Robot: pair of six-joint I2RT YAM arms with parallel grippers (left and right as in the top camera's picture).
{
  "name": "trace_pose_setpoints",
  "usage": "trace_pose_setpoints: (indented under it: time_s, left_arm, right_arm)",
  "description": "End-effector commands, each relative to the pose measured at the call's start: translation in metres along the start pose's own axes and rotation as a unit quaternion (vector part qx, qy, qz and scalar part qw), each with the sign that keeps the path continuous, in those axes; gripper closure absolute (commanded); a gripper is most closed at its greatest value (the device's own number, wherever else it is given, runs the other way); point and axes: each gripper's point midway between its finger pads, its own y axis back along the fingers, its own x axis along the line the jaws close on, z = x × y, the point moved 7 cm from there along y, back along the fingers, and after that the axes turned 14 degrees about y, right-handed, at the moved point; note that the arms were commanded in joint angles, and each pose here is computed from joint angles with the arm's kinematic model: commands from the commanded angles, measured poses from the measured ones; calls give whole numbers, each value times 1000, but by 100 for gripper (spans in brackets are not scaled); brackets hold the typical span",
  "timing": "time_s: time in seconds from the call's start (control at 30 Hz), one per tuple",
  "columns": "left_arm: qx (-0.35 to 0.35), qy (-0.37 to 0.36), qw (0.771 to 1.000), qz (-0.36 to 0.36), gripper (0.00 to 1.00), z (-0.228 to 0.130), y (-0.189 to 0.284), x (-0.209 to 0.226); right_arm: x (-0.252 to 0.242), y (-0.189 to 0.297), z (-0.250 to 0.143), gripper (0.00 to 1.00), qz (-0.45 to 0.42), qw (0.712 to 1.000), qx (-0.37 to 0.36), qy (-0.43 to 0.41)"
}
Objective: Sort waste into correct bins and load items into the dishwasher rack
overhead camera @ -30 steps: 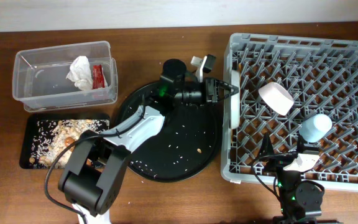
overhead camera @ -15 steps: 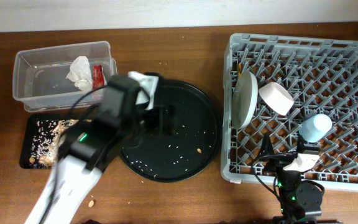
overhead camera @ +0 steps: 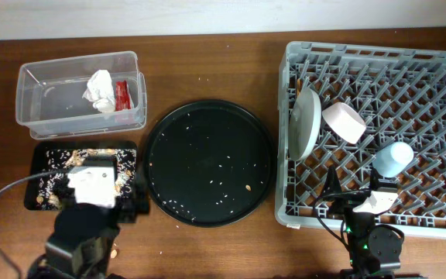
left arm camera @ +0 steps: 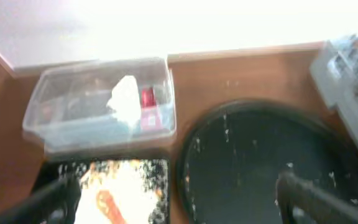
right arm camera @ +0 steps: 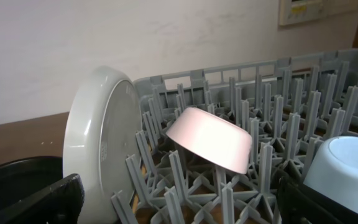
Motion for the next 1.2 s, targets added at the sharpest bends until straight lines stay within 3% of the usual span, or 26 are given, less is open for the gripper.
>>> trace_pose_setpoints:
  time_s: [0.0,0.1,0.43,0.83,1.0,1.17]
  left_arm:
    - [-94,-33,995,-1,0,-26,-30,6]
    - [-128,-10,991,-37,0,-55,-46,14]
    - [-148,19,988,38,0,-139,-80,62]
    - [-196,30,979,47,1,-138,-86,68]
    - [-279,50,956,76,0,-112,-72,77]
    - [-201,40,974,93,0,-137,-84,81]
  right_arm:
    - [-2,0,-3,2,-9,1000,2,0]
    - [-2,0,-3,2,-9,1000,3,0]
    - [-2,0,-3,2,-9,1000,3,0]
    - [-2,0,-3,2,-9,1000,2,0]
    - [-2,0,-3,2,-9,1000,2,0]
    - [-2,0,-3,2,-9,1000,2,0]
